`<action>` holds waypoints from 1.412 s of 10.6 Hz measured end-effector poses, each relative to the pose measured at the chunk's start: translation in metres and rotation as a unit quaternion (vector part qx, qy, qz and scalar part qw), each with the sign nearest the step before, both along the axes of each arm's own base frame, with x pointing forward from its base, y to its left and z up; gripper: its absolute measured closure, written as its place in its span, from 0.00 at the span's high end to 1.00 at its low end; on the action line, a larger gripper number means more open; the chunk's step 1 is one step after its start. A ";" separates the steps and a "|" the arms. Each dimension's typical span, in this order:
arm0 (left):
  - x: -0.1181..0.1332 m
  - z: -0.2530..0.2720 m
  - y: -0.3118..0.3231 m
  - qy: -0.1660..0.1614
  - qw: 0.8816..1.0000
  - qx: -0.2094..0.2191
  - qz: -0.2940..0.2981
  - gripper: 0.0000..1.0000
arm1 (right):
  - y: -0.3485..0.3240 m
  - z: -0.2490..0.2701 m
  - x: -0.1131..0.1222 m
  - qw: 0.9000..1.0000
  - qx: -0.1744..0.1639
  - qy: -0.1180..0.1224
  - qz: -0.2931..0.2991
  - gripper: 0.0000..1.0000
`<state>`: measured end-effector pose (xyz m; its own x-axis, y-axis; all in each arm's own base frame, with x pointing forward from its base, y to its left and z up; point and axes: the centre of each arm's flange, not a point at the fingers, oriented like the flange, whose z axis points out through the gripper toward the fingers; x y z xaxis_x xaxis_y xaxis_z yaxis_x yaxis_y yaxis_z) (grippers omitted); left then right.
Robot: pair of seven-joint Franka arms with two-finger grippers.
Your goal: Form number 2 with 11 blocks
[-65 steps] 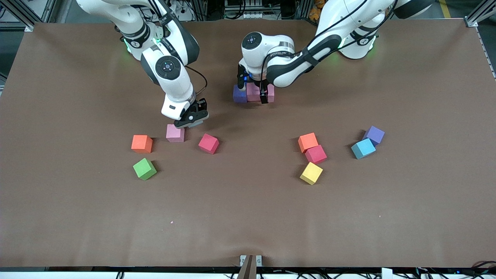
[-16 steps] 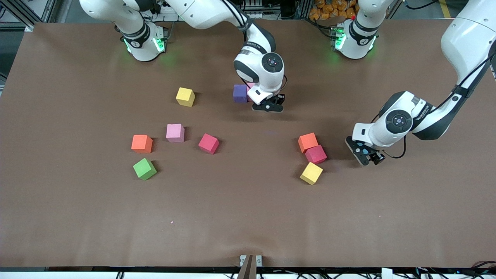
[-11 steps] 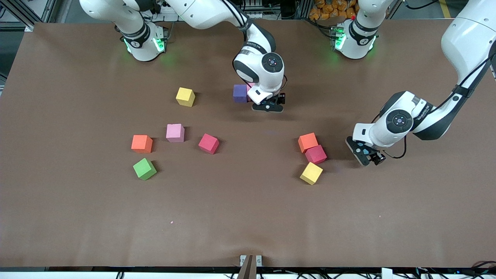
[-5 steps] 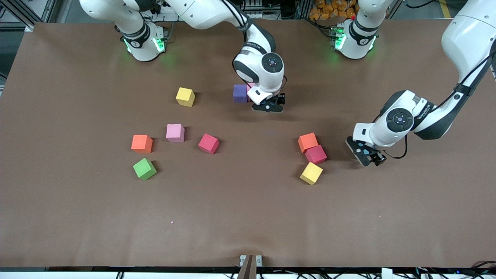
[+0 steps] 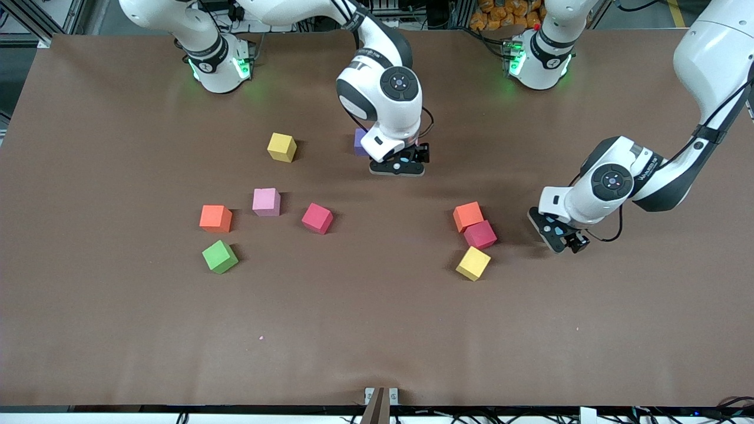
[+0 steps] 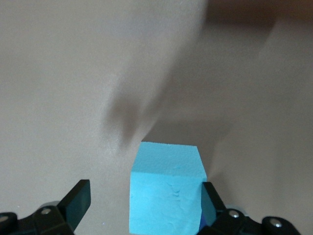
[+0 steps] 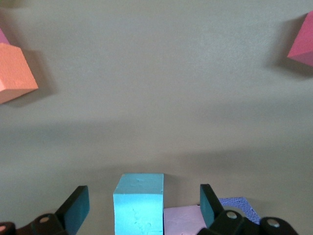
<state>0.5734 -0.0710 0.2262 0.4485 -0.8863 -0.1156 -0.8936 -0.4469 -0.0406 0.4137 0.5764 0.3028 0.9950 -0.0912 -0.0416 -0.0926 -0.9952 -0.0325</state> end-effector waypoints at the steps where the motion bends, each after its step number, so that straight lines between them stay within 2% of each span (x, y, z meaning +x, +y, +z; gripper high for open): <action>1: 0.000 0.000 0.002 0.001 1.000 0.000 0.001 1.00 | -0.001 0.000 0.001 1.000 0.000 0.000 -0.001 1.00; 3: 0.000 0.000 0.002 0.003 1.000 -0.001 0.002 1.00 | -0.015 0.003 0.014 1.000 -0.012 0.007 -0.001 1.00; 7: -0.003 -0.002 0.001 0.007 1.000 -0.001 0.002 1.00 | -0.103 0.011 0.094 0.998 -0.041 0.036 -0.011 1.00; 10: -0.006 -0.005 0.000 0.011 1.000 -0.002 0.001 1.00 | -0.168 0.002 0.134 0.997 -0.057 0.050 -0.010 1.00; 12: -0.007 -0.008 -0.001 0.014 1.000 -0.003 0.000 1.00 | -0.218 -0.009 0.145 0.996 -0.062 0.056 0.009 1.00; 15: -0.009 -0.011 -0.002 0.018 1.000 -0.005 0.000 1.00 | -0.278 -0.030 0.134 0.996 -0.049 0.047 0.065 1.00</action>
